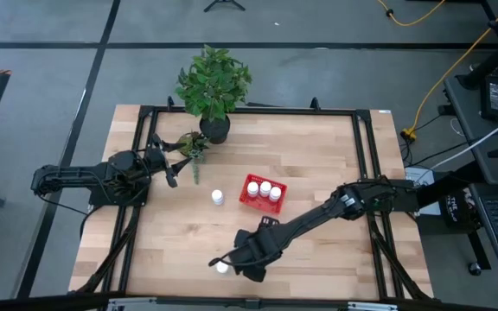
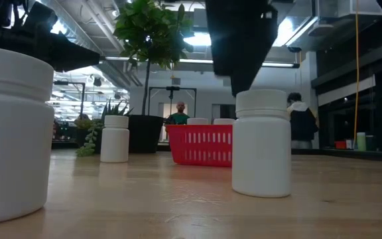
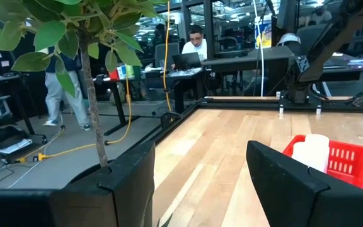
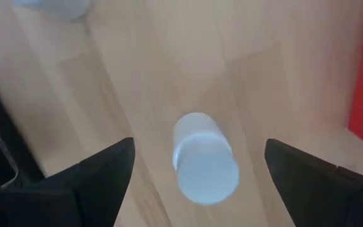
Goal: Pick and place pill bottles into a basket
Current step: Put the white pill bottle into the red bin
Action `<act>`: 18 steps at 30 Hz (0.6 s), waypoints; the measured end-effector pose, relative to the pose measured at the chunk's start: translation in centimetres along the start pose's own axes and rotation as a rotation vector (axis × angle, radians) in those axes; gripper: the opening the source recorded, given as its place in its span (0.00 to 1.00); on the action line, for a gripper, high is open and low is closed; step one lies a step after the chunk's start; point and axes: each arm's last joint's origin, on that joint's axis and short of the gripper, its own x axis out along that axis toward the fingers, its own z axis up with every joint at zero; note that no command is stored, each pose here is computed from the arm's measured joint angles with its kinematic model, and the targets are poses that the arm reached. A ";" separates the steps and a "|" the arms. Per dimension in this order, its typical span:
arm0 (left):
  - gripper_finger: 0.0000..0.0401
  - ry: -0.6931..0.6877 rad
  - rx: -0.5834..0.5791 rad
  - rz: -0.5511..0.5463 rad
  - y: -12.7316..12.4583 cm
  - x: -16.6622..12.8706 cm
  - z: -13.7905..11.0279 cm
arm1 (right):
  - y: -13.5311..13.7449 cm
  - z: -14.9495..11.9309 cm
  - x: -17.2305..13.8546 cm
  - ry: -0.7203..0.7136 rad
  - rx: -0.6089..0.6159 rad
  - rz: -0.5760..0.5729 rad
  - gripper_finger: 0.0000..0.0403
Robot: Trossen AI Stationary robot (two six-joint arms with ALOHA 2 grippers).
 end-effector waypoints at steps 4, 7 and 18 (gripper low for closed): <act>0.61 0.000 0.000 0.000 0.0 0.0 0.0 | -0.3 0.5 1.3 0.027 0.045 -0.020 0.88; 0.61 0.000 0.000 0.000 0.0 0.0 0.0 | -0.5 0.6 2.3 0.051 0.090 -0.047 0.88; 0.61 0.000 0.000 0.000 0.0 0.0 0.0 | -0.1 -0.2 2.6 0.109 0.189 -0.053 0.88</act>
